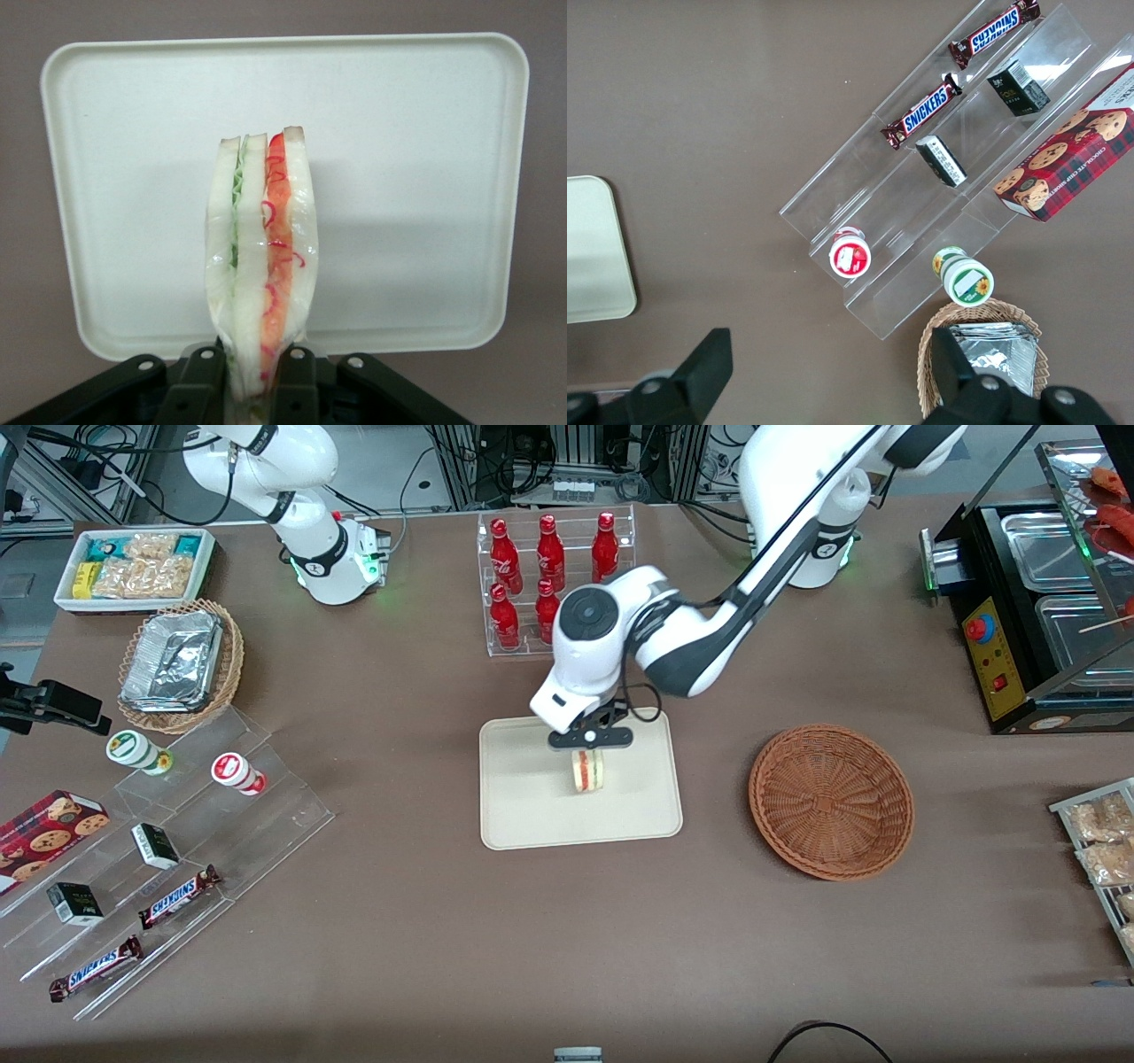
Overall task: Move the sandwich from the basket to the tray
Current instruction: 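Lower the sandwich onto the tray and open the left gripper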
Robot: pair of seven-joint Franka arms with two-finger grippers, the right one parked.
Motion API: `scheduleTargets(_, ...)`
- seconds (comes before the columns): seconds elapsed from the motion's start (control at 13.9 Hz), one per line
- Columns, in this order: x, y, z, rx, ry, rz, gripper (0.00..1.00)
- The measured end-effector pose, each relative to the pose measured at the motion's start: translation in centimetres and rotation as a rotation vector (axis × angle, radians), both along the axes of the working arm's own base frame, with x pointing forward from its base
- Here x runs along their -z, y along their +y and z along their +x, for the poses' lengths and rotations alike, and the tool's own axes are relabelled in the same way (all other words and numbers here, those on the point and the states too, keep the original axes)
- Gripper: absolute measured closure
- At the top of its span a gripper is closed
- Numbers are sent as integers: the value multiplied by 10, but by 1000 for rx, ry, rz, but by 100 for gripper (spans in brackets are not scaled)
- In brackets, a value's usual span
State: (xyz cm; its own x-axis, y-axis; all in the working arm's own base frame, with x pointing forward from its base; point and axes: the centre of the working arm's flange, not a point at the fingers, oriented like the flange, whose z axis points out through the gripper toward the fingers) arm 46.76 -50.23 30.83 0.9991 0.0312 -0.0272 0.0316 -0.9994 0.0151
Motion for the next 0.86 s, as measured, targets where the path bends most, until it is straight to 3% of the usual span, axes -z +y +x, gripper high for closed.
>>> scheduleTargets(0.14,18,-5,8,10,-14,-10,82)
scheduleTargets(0.36,38,-15,10,-7,-37,-56,82)
scheduleTargets(0.86,61,-12,15,-28,-49,-36,83)
